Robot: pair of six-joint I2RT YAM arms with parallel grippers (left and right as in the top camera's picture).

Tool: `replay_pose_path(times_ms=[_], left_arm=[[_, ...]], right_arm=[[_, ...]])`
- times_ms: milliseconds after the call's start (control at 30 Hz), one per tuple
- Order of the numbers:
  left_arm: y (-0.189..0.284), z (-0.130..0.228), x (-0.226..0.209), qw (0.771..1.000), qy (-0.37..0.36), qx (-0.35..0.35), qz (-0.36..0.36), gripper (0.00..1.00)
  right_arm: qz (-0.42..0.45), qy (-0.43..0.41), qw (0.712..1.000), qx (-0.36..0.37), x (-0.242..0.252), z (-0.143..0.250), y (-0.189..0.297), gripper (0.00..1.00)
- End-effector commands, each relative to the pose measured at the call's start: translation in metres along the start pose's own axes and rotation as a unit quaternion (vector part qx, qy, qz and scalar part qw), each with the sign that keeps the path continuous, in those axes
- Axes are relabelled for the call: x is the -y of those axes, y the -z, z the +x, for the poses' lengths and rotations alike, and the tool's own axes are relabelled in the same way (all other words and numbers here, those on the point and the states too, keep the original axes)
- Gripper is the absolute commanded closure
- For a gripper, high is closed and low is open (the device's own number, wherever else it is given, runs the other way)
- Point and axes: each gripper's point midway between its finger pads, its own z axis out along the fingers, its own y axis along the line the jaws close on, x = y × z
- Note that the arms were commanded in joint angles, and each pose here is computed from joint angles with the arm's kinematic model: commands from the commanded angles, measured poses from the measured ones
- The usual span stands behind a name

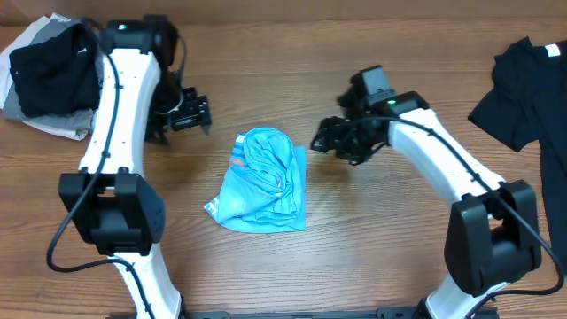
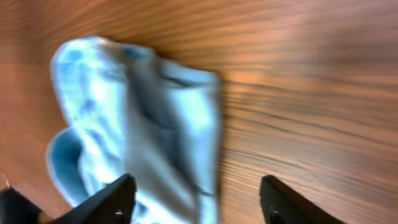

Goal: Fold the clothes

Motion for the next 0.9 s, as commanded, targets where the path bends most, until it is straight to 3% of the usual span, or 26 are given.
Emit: replay_pose_path(times_ms=[0, 233, 367, 500, 733, 867], left_arm=[[-0.013, 0.006, -0.02, 1.0, 0.013, -0.017, -0.015, 0.13], [-0.066, 0.017, -0.031, 0.998, 0.023, -0.063, -0.023, 0.12], [-0.084, 0.025, -0.031, 0.996, 0.025, -0.08, -0.017, 0.13], [-0.097, 0.031, -0.012, 0.994, -0.024, -0.095, 0.047, 0.14], [-0.11, 0.033, -0.004, 0.992, -0.03, -0.095, 0.073, 0.15], [-0.111, 0.034, -0.001, 0.992, -0.036, -0.097, 0.075, 0.15]], right_arm=[[-0.01, 0.044, 0.999, 0.016, -0.027, -0.003, -0.004, 0.39], [-0.006, 0.069, 0.997, 0.025, -0.05, 0.005, -0.016, 0.41], [0.025, 0.06, 0.997, 0.035, -0.047, 0.007, -0.021, 0.49], [0.047, 0.057, 0.997, 0.035, -0.039, 0.008, -0.028, 0.54], [0.063, 0.039, 0.997, 0.015, -0.026, 0.011, -0.046, 0.9], [0.092, 0.027, 0.995, -0.003, -0.009, 0.016, -0.061, 0.96]])
